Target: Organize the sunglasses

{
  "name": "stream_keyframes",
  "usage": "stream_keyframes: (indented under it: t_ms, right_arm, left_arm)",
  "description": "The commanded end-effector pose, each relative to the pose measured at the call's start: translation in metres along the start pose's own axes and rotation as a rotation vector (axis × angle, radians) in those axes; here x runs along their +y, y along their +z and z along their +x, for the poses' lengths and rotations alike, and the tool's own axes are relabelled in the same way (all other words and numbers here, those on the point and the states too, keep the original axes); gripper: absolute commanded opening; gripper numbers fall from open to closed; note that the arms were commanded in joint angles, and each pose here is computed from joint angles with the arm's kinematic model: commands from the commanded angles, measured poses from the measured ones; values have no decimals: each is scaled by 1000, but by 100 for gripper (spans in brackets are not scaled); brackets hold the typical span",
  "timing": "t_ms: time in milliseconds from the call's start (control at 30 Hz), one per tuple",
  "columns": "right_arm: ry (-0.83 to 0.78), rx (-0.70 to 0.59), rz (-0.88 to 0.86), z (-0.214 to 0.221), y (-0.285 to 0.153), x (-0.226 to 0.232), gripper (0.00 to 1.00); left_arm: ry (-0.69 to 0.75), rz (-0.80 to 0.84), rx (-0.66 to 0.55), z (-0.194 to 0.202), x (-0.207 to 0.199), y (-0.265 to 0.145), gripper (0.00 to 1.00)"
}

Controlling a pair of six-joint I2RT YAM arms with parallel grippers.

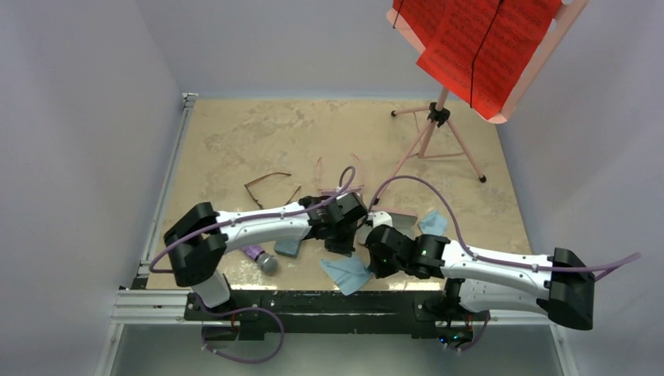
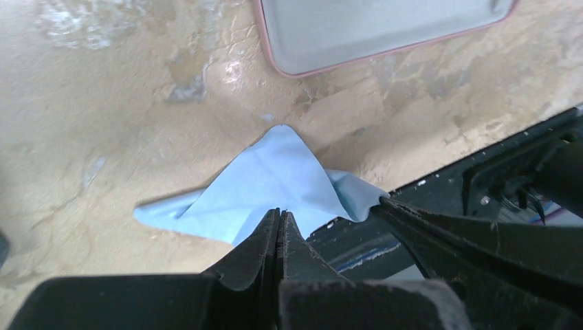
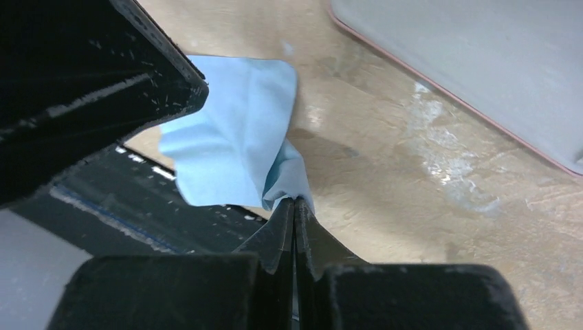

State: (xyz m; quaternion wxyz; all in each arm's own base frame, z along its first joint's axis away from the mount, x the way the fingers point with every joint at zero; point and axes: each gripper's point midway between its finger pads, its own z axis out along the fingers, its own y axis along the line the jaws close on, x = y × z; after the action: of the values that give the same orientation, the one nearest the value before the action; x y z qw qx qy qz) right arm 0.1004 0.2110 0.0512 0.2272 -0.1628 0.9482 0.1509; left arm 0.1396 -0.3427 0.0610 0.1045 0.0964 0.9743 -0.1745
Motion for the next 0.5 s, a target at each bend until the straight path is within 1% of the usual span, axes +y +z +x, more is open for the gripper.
stream_keyframes:
  t_ms: [0,67,100,167,233,333,467]
  right_arm:
    - [-74,-60,-124,-22,-19,26,0]
    - [-77,-57,-132,-21,-20,27,0]
    - [-66,-52,-129,-20,-19,27,0]
    - [-36,-25,-112,-13,-16,23,0]
    - [-5,0,-78,-5,-10,16,0]
    - [39,29,-42,6,0,9,0]
    - [101,50,6,15,9,2,0]
  left_arm:
    - [27,33,-102,-10,5,-27,0]
    - [35,27,-94,-11,4,-26,0]
    - [40,15,-83,-12,3,-24,13]
    - [45,-5,-49,-11,0,-13,28]
    - [49,21,1,-7,-9,-2,36]
    - [46,38,36,-5,-17,14,42]
    - [37,35,53,-7,-22,28,42]
